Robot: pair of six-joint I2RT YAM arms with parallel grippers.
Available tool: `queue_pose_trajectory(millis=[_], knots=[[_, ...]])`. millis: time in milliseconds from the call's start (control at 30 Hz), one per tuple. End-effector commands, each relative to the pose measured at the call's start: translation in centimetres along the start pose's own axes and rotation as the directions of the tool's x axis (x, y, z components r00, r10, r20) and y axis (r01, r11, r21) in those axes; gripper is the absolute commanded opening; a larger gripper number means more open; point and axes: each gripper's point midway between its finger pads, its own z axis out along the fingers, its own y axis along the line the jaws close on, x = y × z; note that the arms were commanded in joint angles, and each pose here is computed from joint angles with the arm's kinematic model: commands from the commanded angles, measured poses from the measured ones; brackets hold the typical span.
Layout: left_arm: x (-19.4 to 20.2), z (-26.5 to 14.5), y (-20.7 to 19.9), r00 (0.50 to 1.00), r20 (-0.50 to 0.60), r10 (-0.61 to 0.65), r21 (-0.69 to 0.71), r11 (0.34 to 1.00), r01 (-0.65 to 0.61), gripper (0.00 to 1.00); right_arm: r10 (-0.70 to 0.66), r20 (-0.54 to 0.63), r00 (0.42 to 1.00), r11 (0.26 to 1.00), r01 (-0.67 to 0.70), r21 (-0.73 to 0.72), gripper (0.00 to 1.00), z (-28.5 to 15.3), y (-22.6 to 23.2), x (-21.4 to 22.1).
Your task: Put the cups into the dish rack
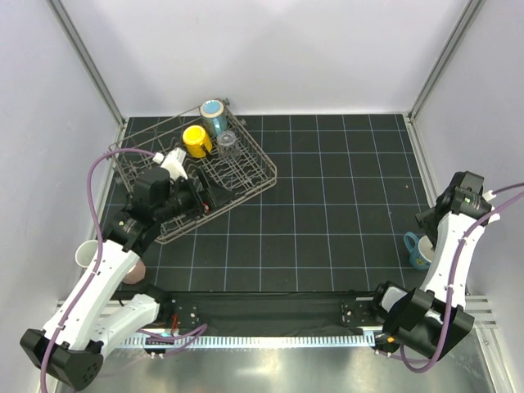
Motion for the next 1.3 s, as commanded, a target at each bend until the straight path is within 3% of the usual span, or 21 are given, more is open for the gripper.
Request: queue_pose_trajectory(millis=[0, 200, 700, 1000, 1100, 1200, 1267], knots=[[-0.4, -1.4, -1.7, 1.000, 0.004, 0.031, 0.056, 0.998, -0.031, 0.88, 0.129, 0.064, 0.990, 0.992, -0.129, -0.012, 0.64, 1.1, 0.1, -1.6], [-0.1, -1.3, -1.5, 0.999, -0.003, 0.035, 0.057, 0.998, -0.035, 0.86, 0.172, 0.100, 0.980, 0.985, -0.170, -0.025, 0.63, 2.4, 0.7, -2.8], [0.2, -1.3, -1.6, 1.000, -0.017, 0.017, 0.066, 0.998, -0.016, 0.86, 0.206, 0.055, 0.977, 0.978, -0.204, -0.036, 0.57, 6.8, 1.7, -1.6], [0.4, 0.0, -0.8, 0.999, -0.032, -0.001, 0.038, 0.999, 0.002, 0.85, 0.167, 0.030, 0.986, 0.986, -0.166, -0.014, 0.37, 9.0, 1.1, 0.0], [-0.2, 0.2, -1.5, 1.000, -0.029, -0.009, 0.054, 0.999, 0.011, 0.84, 0.139, 0.007, 0.990, 0.990, -0.139, -0.032, 0.22, 9.4, 1.4, 0.5], [-0.6, 0.7, -2.5, 0.999, -0.044, -0.024, 0.087, 0.996, 0.028, 0.85, 0.095, -0.011, 0.995, 0.989, -0.096, -0.112, 0.04, 9.0, 2.8, 0.5], [-0.5, 1.1, -3.4, 0.996, -0.073, -0.045, 0.128, 0.990, 0.054, 0.85, 0.060, -0.013, 0.998, 0.971, -0.061, -0.229, 0.04, 7.7, 5.0, 0.4]])
